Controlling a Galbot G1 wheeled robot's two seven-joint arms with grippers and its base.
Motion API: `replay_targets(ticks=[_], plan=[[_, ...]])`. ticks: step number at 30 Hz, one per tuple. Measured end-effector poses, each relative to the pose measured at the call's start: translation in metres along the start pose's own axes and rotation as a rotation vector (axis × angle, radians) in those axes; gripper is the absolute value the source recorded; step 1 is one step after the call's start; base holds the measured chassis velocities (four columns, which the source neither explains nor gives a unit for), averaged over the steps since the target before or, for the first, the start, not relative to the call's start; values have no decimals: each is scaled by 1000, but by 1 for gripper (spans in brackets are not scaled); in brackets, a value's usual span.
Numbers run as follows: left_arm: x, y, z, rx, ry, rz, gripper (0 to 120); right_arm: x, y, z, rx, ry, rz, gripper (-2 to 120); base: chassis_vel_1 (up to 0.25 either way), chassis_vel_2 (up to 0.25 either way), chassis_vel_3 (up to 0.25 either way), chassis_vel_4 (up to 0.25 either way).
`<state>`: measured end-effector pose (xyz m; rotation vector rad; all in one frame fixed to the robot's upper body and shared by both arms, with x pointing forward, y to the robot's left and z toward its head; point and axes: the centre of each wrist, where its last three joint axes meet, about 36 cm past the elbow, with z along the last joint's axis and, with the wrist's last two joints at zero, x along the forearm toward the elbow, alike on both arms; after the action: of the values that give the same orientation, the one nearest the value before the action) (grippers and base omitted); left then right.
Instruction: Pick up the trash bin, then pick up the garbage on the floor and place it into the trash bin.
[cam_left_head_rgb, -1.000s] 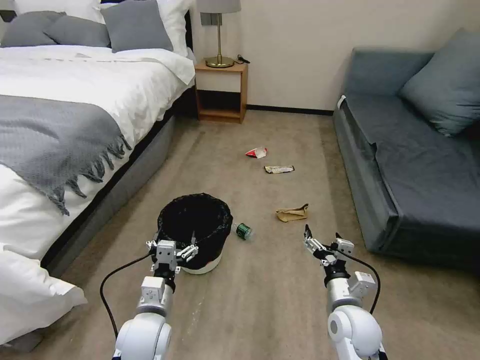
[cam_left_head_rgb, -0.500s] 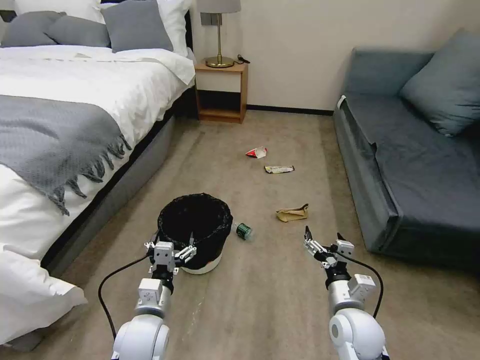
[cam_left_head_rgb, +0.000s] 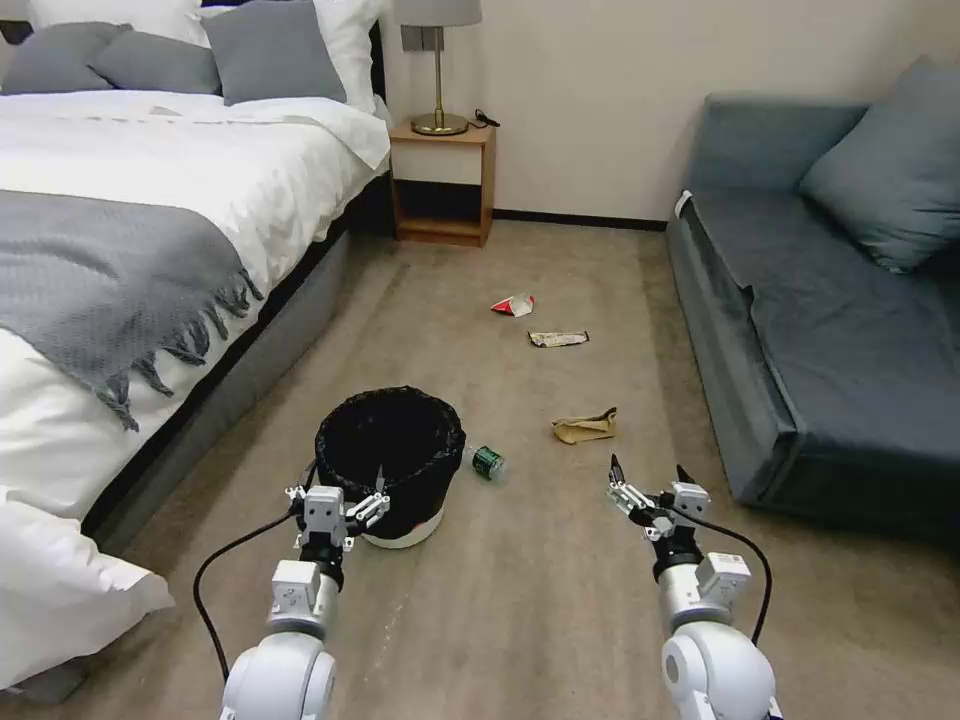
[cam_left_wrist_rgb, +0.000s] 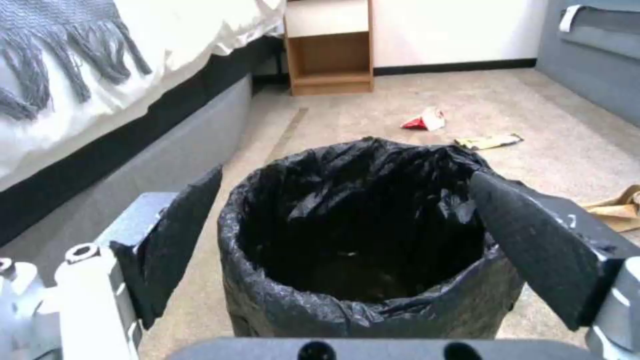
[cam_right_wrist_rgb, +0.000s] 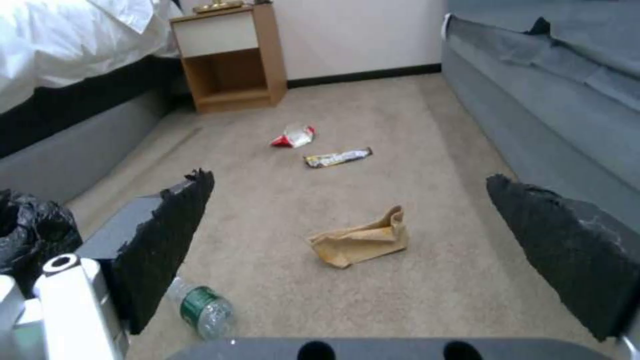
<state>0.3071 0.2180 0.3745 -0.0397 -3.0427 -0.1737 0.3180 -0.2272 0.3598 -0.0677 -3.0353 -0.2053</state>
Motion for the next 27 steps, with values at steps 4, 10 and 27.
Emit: replay_targets(ticks=[4,10,27], plan=[[1,1,1,4,-2,-1,100,2,0,0,17,-3,-3,100,0,0,0,0],[5,-1,-10,29,7,-24,100,7,-1,-5,21,1,-6,100,0,0,0,0],[36,4,-96,216,129,-133,100,95,-9,-111,-158,255,11,100,0,0,0,0]])
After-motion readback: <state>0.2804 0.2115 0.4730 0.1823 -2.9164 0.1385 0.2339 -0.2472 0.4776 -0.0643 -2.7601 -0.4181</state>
